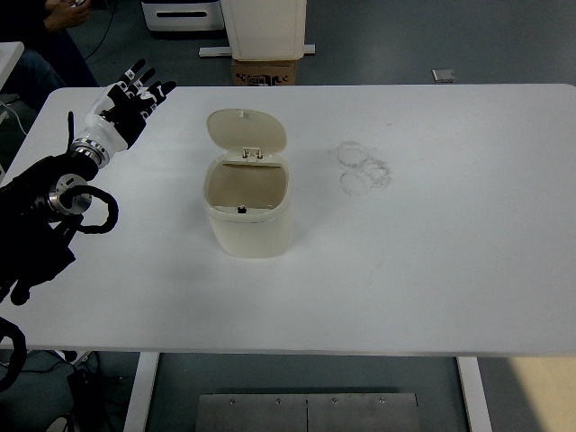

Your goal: Close trash bin

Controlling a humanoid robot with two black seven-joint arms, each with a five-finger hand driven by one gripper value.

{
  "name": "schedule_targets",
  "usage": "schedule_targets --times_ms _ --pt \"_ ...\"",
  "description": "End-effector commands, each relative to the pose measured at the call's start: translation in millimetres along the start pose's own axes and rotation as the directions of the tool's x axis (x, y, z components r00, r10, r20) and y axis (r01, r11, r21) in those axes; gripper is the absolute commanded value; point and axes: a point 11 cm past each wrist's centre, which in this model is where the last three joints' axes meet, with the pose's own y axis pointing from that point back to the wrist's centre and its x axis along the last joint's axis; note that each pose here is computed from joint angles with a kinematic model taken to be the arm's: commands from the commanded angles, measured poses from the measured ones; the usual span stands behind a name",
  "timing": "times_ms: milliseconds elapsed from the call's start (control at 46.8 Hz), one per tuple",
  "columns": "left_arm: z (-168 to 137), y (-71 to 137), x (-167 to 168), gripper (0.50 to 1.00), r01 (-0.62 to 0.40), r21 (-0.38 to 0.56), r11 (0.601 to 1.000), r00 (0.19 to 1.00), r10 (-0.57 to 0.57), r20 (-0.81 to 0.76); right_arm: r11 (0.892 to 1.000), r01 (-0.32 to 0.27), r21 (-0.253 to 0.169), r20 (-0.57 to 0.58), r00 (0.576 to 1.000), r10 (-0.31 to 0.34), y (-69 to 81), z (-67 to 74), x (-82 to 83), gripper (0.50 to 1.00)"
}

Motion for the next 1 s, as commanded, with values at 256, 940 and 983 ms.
schedule_targets --times_ms 256,940,983 --pt "1.8 -2.8 -5.4 1.0 0.0 -0.009 1.0 1.0 -0.001 -0.019 1.0 0.0 0.0 0.0 1.0 0.0 0.0 -0.1 0.0 0.991" --pt "3.9 -3.3 -6.4 1.0 0.006 -0.01 1.0 1.0 -0.006 -0.018 1.0 0.0 0.0 0.0 1.0 0.0 0.0 -0.1 0.0 0.991" --pt "4.7 -3.6 -7.0 1.0 0.008 -0.012 1.0 1.0 -0.009 -0.019 1.0 0.0 0.0 0.0 1.0 0.0 0.0 -0.1 0.0 0.991"
